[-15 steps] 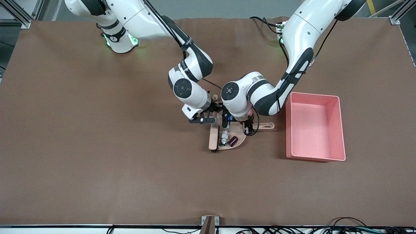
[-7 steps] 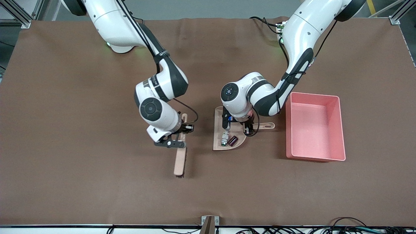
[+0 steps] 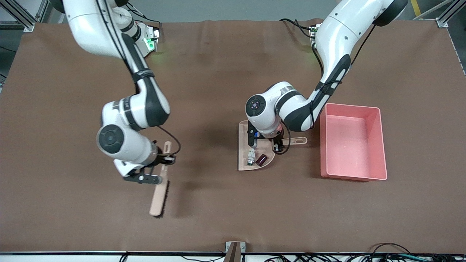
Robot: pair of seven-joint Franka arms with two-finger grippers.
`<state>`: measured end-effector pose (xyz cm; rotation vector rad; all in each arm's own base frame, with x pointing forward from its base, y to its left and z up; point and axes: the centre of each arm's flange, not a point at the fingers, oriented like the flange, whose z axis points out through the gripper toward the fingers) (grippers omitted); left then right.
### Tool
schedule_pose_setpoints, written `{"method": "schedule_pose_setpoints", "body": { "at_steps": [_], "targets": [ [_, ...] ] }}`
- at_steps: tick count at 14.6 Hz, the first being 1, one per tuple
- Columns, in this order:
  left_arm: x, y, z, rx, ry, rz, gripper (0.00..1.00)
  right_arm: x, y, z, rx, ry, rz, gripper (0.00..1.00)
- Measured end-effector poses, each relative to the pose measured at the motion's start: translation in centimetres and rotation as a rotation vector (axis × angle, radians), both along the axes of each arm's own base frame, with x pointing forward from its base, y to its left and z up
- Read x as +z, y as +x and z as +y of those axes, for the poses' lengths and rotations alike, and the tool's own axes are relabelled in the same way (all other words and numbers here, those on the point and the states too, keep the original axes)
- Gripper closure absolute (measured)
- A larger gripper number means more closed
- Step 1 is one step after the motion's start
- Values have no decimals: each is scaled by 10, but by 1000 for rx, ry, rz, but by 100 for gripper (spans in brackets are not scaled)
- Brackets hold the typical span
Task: Clean e-waste and dump in bin
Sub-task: 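Sweep the switch and capacitor into the dustpan with the right gripper, then lift the dustpan to the bin while the right gripper returns the brush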
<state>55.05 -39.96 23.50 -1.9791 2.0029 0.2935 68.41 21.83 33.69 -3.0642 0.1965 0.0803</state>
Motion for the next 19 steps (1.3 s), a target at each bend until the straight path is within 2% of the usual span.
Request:
{"method": "schedule_pose_setpoints", "body": {
  "at_steps": [4,7,11,17,19],
  "targets": [
    [10,8,0,44,-47,5,66,-6,21,-104,13,-9,9,74],
    [15,17,3,91,-110,-5,66,-23,21,-178,19,-3,42,74],
    [30,31,13,148,-164,-36,66,-46,5,-232,34,9,82,74],
    [90,46,32,183,-217,-105,66,-72,-38,-268,26,10,45,74],
    [112,53,48,211,-239,-120,66,-88,-51,-268,21,8,50,74]
  ]
}}
